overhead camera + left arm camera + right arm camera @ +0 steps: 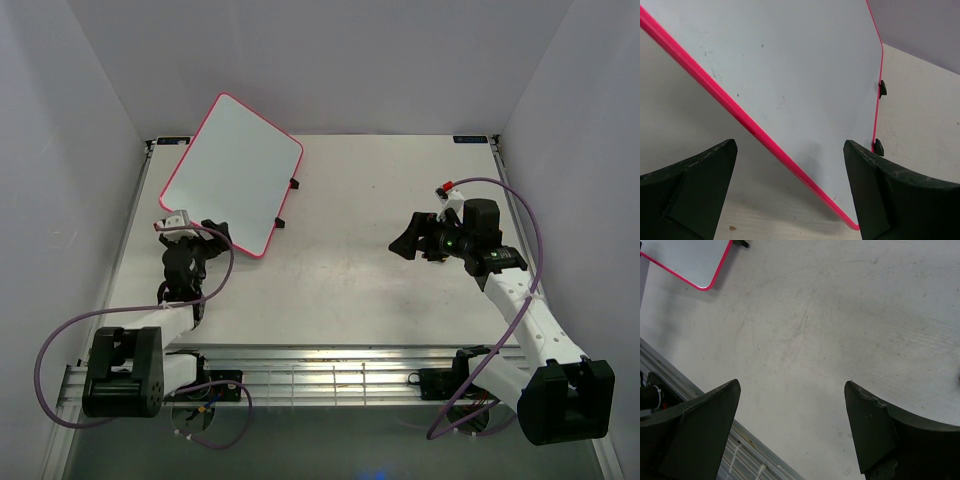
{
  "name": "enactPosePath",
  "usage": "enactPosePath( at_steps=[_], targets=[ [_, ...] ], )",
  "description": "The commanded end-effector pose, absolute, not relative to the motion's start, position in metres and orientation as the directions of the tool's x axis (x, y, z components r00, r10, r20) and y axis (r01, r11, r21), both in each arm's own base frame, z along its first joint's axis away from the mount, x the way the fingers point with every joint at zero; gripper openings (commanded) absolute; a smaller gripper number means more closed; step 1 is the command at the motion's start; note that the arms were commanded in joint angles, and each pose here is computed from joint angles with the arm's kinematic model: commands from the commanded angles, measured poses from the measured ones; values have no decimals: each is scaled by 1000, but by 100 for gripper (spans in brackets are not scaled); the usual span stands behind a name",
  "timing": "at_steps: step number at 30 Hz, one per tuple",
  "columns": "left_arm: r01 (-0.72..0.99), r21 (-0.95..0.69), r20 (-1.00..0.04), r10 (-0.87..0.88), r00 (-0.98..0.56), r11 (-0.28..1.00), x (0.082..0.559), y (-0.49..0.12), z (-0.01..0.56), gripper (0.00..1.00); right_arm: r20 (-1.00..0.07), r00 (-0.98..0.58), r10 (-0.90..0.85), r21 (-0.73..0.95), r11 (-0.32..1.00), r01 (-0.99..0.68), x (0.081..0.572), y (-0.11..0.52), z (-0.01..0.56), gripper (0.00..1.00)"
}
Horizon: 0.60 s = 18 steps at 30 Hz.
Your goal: Erase the whiteboard
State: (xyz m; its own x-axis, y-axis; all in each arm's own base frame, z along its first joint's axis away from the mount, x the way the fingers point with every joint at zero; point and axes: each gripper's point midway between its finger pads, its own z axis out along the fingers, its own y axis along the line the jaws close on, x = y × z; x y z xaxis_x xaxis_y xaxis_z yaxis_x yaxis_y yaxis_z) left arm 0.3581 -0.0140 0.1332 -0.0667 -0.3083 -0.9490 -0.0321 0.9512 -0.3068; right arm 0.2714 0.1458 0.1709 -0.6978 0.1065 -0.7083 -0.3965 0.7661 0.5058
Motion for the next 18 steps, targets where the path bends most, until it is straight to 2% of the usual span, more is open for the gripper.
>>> enactPosePath(
  at_steps=[1, 6, 7, 9, 14, 17, 18],
  targets=[
    [-140, -354, -926, -367, -85, 925, 353, -1, 126, 98, -743, -662, 97, 489, 754, -438, 274, 149, 184, 90],
    [-207, -383, -905, -410, -109, 900, 345, 5, 120, 98, -741, -664, 96, 489, 755, -437, 273, 149, 182, 90],
    [-263, -377, -897, -421, -136, 888, 339, 12, 110, 98, -742, -663, 96, 489, 754, -439, 273, 149, 183, 90],
    [-312, -414, -882, -462, -95, 855, 334, 19, 118, 98, -741, -665, 95, 491, 752, -440, 273, 150, 183, 90],
    [-257, -431, -889, -456, -42, 865, 325, 15, 144, 98, -738, -668, 95, 491, 755, -435, 273, 149, 181, 90],
    [-216, -439, -885, -461, -65, 872, 322, 7, 153, 98, -738, -668, 93, 487, 758, -433, 273, 148, 182, 90],
    [-193, -449, -885, -464, -39, 873, 324, 5, 175, 98, -741, -665, 95, 484, 762, -431, 273, 148, 183, 90]
  ],
)
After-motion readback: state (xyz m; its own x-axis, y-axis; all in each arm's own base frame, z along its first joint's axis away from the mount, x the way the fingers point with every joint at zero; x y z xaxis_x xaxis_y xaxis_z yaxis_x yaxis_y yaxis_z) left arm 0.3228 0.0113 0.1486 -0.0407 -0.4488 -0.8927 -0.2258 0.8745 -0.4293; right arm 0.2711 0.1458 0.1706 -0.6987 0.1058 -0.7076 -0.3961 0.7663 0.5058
